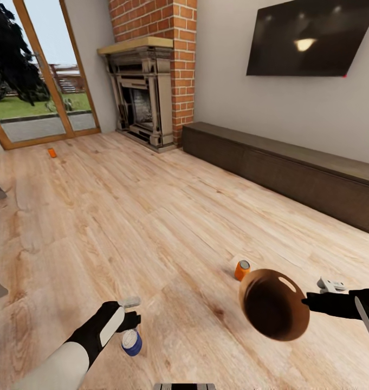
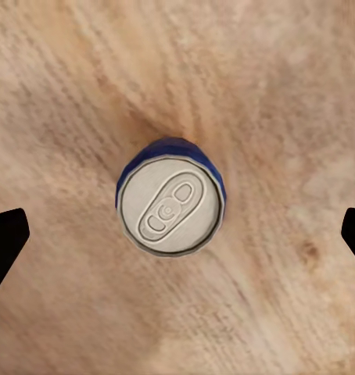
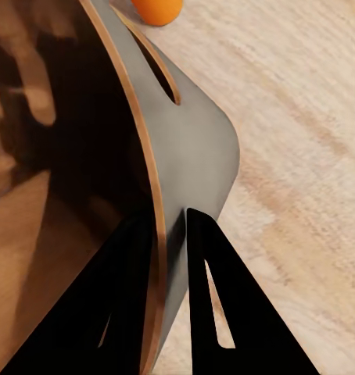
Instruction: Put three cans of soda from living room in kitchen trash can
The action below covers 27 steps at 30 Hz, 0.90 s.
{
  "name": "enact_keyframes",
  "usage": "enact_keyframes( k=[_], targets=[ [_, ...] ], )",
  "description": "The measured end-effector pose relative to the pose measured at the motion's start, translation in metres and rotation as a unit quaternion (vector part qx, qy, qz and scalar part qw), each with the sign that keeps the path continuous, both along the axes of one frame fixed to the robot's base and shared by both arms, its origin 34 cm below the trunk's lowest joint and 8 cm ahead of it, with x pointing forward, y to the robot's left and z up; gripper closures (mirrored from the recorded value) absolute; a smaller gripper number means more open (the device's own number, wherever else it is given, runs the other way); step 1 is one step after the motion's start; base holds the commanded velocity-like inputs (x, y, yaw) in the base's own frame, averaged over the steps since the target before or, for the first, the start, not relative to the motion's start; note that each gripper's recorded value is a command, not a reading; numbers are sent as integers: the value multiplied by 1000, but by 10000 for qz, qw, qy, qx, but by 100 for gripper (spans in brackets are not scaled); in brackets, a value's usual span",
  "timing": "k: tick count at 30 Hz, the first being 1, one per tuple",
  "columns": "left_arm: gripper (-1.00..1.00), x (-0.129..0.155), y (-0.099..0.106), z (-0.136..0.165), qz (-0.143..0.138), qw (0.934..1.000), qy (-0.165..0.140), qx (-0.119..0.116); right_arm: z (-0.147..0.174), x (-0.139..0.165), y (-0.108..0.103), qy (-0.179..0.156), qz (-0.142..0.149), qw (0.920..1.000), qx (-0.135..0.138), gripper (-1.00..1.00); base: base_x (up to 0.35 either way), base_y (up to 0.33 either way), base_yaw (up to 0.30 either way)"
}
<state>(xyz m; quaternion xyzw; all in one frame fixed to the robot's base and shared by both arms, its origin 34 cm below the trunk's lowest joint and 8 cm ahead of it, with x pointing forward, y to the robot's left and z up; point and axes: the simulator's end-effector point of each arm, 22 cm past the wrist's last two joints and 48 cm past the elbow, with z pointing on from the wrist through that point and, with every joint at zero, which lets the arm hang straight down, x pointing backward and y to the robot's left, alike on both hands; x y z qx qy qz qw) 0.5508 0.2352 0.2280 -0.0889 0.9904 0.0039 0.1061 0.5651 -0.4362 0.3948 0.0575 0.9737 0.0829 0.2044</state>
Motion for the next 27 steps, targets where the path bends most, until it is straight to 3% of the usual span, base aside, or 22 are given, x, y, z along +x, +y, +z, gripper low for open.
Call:
enact_keyframes(
  k=[13,16,27],
  targets=[
    [-100,-10,6,-24,13,9997,252,43,-25,-7,0,242,34,9997,-41,100,0,0,0],
    [-100,5,12,-21,29,9998,204,74,-32,-11,0,317,34,9995,-39,100,0,0,0],
    [-100,7,17,-37,54,9993,354,94,-54,-17,1,531,42,9986,-30,100,0,0,0]
  ],
)
